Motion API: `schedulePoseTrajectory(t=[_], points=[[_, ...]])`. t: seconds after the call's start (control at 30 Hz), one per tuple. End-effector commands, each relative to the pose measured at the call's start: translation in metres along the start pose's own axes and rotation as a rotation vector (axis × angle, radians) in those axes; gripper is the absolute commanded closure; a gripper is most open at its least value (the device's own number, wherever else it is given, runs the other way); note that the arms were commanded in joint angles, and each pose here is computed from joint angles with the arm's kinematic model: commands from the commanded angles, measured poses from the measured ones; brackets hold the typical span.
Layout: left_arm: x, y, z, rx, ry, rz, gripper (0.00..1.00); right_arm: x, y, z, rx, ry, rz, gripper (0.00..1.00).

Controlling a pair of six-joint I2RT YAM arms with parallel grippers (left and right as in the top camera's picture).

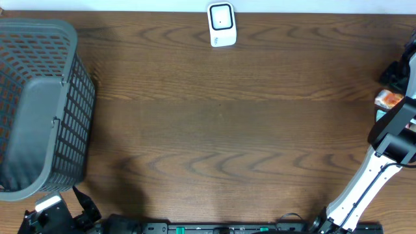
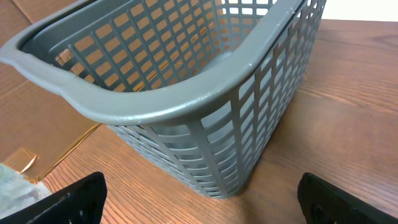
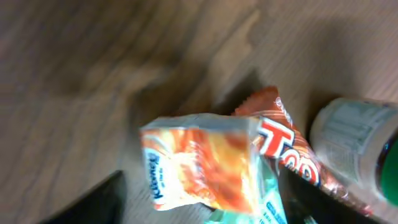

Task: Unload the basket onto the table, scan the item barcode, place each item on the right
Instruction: 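Carry the tissue pack to the right edge and release it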

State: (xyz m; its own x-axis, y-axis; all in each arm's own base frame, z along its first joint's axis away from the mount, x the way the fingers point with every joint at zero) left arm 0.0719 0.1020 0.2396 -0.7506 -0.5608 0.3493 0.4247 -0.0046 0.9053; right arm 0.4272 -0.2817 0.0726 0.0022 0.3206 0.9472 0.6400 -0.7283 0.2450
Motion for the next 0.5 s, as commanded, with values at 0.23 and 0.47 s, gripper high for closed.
schedulePoseTrajectory(t=[0.23,0.47], points=[[0.001,0.0,0.002,-0.006,0.008,-0.006,0.02,0.161,0.009,0.03,0.034,0.278,-0.233,0.01],[0.001,0.0,0.002,-0.006,0.008,-0.005,0.02,0.308,-0.045,0.038,0.122,0.533,-0.403,0.01]])
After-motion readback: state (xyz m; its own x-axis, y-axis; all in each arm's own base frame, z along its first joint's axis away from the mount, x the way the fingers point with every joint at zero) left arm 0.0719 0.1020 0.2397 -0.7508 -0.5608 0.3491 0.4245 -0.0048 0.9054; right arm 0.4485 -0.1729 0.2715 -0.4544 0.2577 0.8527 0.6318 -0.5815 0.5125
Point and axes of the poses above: each gripper's point midway between its finger pads, its own x axis back along the fingers, its own z axis along the line the jaws close on, y = z × x, the point moved 1 cm from there along x, back along the fingers, and after that the axes turned 2 degrees about -x, right-handed, at the moved point
